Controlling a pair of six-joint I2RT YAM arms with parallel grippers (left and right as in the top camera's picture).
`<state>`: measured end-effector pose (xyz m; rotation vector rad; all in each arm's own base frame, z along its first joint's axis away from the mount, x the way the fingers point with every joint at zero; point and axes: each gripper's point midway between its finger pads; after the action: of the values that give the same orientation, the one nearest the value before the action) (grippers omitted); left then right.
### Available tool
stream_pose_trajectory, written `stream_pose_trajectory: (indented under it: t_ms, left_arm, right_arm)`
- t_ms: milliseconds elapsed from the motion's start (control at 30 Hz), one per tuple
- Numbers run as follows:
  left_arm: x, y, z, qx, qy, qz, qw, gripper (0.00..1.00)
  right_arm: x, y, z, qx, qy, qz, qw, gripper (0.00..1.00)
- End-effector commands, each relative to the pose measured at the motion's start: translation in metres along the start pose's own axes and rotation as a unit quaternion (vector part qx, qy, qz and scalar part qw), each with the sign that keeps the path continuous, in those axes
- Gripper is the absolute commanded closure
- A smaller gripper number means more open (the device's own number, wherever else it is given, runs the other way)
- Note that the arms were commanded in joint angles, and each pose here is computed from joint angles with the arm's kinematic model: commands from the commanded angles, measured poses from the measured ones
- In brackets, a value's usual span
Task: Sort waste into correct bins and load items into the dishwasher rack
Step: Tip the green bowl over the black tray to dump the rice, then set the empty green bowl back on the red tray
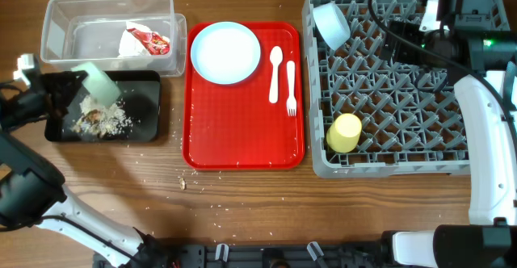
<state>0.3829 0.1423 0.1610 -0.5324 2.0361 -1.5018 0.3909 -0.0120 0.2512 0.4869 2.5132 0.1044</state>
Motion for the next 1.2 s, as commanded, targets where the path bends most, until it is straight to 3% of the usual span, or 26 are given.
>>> stream_pose_trajectory:
  t_ms: [0,300,500,567,633,667,867,1067,1167]
  left_arm:
    - [-0.012,-0.015,-0.013,0.048,-0.039,-0.006,0.998,0.96]
    - [-0.013,-0.037,-0.027,0.103,-0.071,-0.103,0.987,0.96]
    - [-0.01,-0.035,-0.025,0.093,-0.063,-0.089,0.99,0.96]
    - [0.007,-0.041,-0.012,0.072,-0.029,-0.055,0.995,0.96]
    - [0.033,-0.025,0.0,0.005,0.047,0.042,0.998,0.96]
    - [0.04,-0.017,0.001,-0.016,0.07,0.033,0.997,0.96]
    - [0.018,-0.052,0.007,0.071,0.002,-0.029,0.997,0.96]
    - [0.017,-0.067,0.017,0.096,0.001,-0.053,0.994,0.96]
    - [0.037,-0.095,0.044,0.096,0.048,-0.001,0.994,0.96]
  right_arm:
    - [0.005,0.003,0.005,-0.006,0.013,-0.007,1.0,0.02]
    - [0.005,0.002,0.005,-0.006,0.014,-0.008,1.0,0.02]
    - [0.005,0.003,0.005,-0.006,0.013,-0.008,1.0,0.02]
    - [0.005,0.003,0.005,-0.006,0.013,-0.008,1.0,0.02]
    - [0.005,0.003,0.005,-0.006,0.013,-0.008,1.0,0.02]
    - [0.005,0.003,0.005,-0.006,0.013,-0.008,1.0,0.02]
    - [0.004,0.003,0.005,-0.006,0.012,-0.008,1.0,0.02]
    - [0.005,0.003,0.005,-0.006,0.013,-0.008,1.0,0.02]
    - [0.004,0.003,0.005,-0.007,0.011,-0.008,1.0,0.02]
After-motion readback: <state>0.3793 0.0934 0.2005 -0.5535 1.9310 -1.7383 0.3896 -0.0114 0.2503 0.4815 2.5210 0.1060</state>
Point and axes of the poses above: each gripper's point midway between its finger pads, its own z axis out along the fingers, its own y axis along the line the jaws close on, x = y × z, and after that the axes turned 12 degrees about z, right-handed
